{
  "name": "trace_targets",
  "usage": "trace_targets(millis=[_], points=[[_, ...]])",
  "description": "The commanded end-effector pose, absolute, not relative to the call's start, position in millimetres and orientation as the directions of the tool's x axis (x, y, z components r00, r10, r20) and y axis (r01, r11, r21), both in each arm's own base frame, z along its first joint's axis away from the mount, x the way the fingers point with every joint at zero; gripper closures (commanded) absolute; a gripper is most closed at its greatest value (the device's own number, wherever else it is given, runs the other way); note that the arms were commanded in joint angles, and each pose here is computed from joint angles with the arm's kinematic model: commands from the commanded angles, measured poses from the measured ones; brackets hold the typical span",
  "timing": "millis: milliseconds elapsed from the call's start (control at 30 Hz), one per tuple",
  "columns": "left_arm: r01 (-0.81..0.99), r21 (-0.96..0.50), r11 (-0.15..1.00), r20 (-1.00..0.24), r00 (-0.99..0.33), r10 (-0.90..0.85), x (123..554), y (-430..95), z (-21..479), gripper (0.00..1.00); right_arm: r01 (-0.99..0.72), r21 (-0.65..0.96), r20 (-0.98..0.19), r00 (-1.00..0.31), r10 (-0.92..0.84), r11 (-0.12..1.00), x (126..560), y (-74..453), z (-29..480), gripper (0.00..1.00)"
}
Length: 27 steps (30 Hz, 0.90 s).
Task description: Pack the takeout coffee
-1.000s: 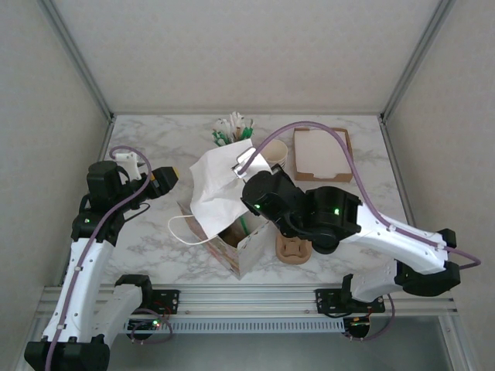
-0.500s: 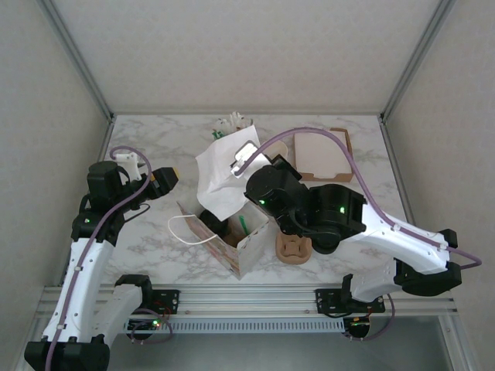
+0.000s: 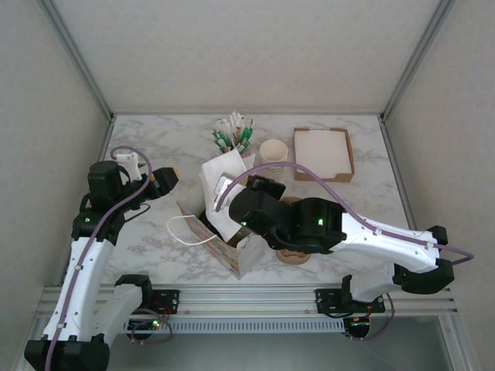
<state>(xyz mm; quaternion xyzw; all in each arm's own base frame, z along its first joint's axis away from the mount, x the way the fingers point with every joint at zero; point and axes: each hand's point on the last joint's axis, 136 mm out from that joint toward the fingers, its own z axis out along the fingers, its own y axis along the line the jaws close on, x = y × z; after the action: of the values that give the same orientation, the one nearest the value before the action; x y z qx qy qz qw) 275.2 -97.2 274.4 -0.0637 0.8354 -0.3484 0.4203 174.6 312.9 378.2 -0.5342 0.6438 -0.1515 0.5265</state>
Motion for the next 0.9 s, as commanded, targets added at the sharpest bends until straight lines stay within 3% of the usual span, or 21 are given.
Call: trace_targets(millis=[0,367,867], points=[[0.189,-0.627,0.756,-0.669,-0.627,-0.398,275.4,-95.6,280.2,0.31,-0.565,-0.785,-0.432,0.204,-0.878,0.255,156.8,320.9,363.7,1.0],[0.189,-0.627,0.756,-0.669,-0.628,-0.398,275.2,-95.6,280.4,0.31,-0.723,-0.683,-0.402,0.253,-0.88,0.104,121.7,349.0,323.6,1.0],[0.179,-0.628,0.757,-0.663,-0.633,-0.4,276.3,-95.0,278.2,0.31,-0.887,-0.44,-0.445,0.08,-0.892,0.14,130.7,359.3,285.8,1.0]])
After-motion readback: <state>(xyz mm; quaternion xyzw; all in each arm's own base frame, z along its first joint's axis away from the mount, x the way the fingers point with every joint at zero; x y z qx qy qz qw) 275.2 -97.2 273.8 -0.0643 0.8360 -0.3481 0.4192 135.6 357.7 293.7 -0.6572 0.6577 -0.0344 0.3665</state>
